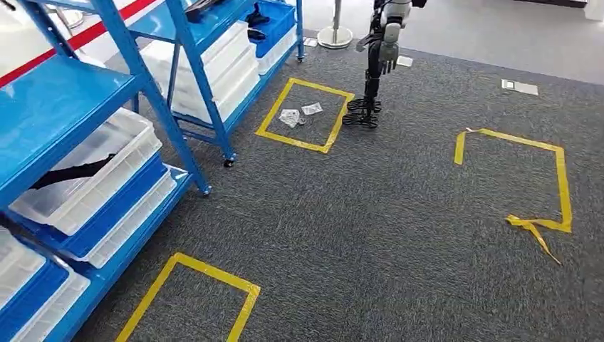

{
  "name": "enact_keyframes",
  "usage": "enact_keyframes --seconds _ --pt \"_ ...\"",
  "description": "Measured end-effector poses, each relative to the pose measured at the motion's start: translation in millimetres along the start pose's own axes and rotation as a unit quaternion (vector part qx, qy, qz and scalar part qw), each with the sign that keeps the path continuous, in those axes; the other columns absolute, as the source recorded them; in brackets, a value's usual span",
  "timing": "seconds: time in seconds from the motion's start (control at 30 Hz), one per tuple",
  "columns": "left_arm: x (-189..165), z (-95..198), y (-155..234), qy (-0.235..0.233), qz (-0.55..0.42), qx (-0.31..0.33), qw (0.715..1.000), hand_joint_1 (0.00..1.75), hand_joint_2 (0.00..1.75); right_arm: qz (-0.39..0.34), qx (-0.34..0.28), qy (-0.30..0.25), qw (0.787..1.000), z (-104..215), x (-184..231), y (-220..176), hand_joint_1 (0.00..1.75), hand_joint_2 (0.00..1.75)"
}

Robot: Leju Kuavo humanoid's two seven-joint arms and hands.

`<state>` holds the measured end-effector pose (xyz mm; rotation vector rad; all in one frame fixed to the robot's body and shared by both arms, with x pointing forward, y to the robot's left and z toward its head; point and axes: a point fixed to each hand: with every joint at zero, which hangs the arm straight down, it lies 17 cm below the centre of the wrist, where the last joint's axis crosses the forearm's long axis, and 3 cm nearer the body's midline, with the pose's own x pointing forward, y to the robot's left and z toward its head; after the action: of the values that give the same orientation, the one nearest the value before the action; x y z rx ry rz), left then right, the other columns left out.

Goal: Take the parts from the cabinet and place them on the table.

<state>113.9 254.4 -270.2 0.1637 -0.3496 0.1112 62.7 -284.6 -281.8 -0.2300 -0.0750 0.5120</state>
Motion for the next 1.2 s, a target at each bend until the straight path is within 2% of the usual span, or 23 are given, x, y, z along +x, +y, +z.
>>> enact_keyframes --seconds 0.7,0.73,1.13,1.17,1.2 --pt "4.1 0.4 -3.0 -0.007 0.002 -0.001 1.000 0.00 0.00 0.000 -0.003 -0.001 1.000 -0.7 1.0 -4.4 0.00 1.75" --pt "2.6 0.6 -3.0 -0.006 0.002 -0.001 1.000 0.00 0.00 -0.001 -0.003 -0.002 1.000 -0.6 2.8 -4.7 0.00 0.00" --pt "1.5 1.0 -3.4 -0.006 0.001 -0.001 1.000 0.00 0.00 0.001 -0.002 -0.006 1.000 -0.4 2.2 -2.1 0.00 0.00" --pt "2.6 0.9 -3.5 -0.007 0.001 -0.001 1.000 0.00 0.00 0.002 -0.002 -0.007 1.000 -0.3 3.3 -2.3 0.00 1.75" --pt "4.0 0.7 -3.8 -0.009 0.001 -0.002 1.000 0.00 0.00 0.003 -0.003 -0.008 1.000 -0.3 4.7 -2.9 0.00 1.75"
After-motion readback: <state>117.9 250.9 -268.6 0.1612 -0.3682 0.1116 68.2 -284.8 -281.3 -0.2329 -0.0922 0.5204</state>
